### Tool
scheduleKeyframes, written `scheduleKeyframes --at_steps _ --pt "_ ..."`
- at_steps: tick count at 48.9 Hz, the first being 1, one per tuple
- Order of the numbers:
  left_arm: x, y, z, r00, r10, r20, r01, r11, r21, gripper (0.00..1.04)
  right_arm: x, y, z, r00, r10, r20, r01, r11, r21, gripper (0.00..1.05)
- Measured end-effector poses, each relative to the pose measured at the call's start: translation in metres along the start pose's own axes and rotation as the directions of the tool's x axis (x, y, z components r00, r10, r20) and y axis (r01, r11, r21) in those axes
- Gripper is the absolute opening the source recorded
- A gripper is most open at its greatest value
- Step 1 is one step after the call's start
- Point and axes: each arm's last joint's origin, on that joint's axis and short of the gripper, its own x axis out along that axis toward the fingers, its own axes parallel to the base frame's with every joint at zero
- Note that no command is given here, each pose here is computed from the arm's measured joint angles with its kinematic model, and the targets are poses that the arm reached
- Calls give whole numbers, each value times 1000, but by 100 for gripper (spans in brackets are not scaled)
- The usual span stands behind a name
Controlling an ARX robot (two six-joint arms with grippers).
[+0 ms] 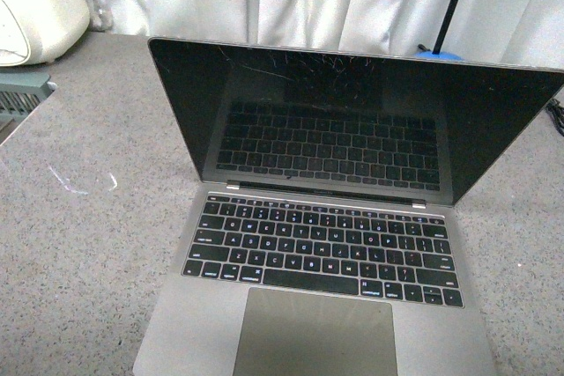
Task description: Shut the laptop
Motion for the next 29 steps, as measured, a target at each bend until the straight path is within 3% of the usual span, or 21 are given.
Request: scheduleKeyframes --at_steps 29 --pt "0 0 0 1000 0 0 0 1000 0 98 0 0 0 1000 0 0 0 1000 0 96"
